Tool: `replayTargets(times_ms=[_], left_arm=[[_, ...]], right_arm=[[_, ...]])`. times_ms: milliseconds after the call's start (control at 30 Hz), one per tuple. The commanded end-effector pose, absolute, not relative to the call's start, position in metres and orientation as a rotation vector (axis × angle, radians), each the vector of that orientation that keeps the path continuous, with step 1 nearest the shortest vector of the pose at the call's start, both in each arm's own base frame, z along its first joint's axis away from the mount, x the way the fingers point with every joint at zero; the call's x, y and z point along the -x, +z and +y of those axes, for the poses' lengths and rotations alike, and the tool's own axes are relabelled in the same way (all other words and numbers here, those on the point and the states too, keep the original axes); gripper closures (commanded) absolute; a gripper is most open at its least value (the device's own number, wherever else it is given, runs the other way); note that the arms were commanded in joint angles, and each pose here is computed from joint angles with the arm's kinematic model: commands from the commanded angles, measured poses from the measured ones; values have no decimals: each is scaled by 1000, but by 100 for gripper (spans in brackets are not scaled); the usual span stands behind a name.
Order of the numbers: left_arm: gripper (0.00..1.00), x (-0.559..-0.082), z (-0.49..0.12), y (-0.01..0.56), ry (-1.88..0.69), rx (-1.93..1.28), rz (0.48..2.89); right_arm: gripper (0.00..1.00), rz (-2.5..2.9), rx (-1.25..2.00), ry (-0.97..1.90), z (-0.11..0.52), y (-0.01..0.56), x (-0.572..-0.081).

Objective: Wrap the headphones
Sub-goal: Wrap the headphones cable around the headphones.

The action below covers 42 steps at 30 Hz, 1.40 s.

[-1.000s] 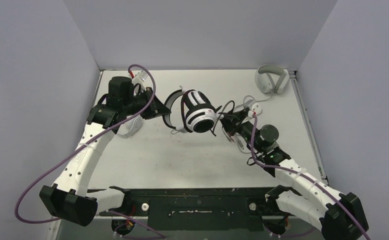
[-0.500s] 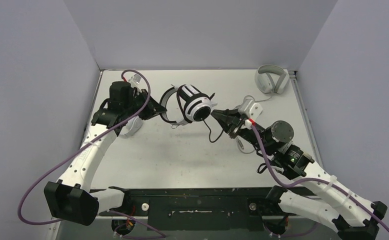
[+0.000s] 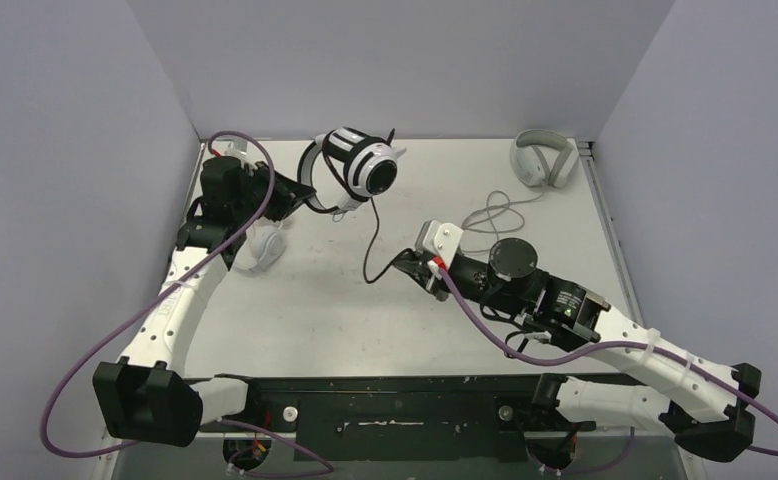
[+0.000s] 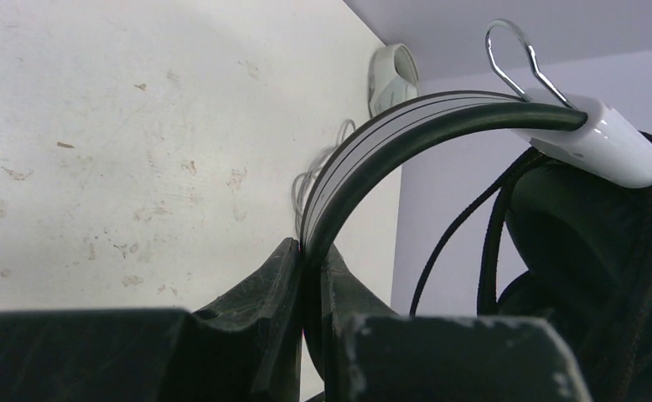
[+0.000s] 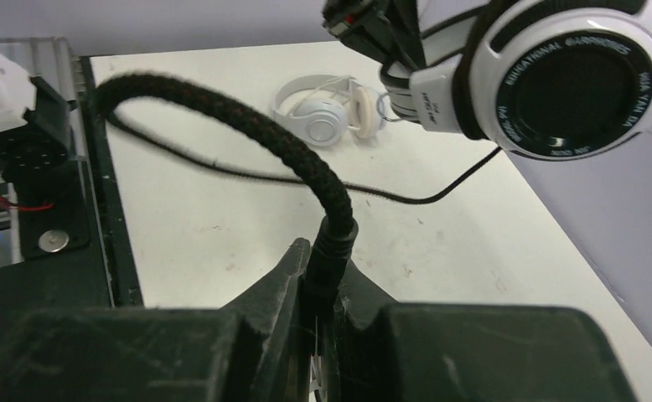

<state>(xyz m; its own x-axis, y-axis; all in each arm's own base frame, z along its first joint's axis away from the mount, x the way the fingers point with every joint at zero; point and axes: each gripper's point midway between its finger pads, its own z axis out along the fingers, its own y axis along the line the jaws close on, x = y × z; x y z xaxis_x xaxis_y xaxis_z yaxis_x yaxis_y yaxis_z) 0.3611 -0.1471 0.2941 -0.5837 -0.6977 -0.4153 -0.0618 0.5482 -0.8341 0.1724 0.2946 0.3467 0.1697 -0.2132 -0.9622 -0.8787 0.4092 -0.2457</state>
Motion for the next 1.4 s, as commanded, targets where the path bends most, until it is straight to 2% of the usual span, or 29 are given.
replayTargets(times_ms=[0, 133, 467, 700, 900, 1133, 1267, 1367], left_arm=[[100, -382, -133, 310, -1099, 712, 1858], [100, -391, -105, 301, -982, 800, 1800], [100, -381, -19, 251, -361, 872, 1785], [100, -373, -6, 238, -239, 818, 1814], [100, -373, -22, 236, -77, 540, 1894], [100, -353, -66, 234, 121, 73, 1927], [100, -336, -97, 223, 104, -162, 1953], [100, -316, -133, 220, -11, -404, 1922]], right_arm=[[100, 1347, 1196, 679, 309, 347, -148], [100, 1318, 1250, 758, 321, 347, -124], [100, 1259, 1276, 794, 319, 376, -112], [100, 1221, 1262, 734, 308, 395, -117], [100, 1232, 1208, 655, 301, 409, -130], [100, 1325, 1021, 378, 285, 416, -184], [100, 1392, 887, 282, 269, 421, -221], [100, 1456, 799, 264, 253, 417, -258]])
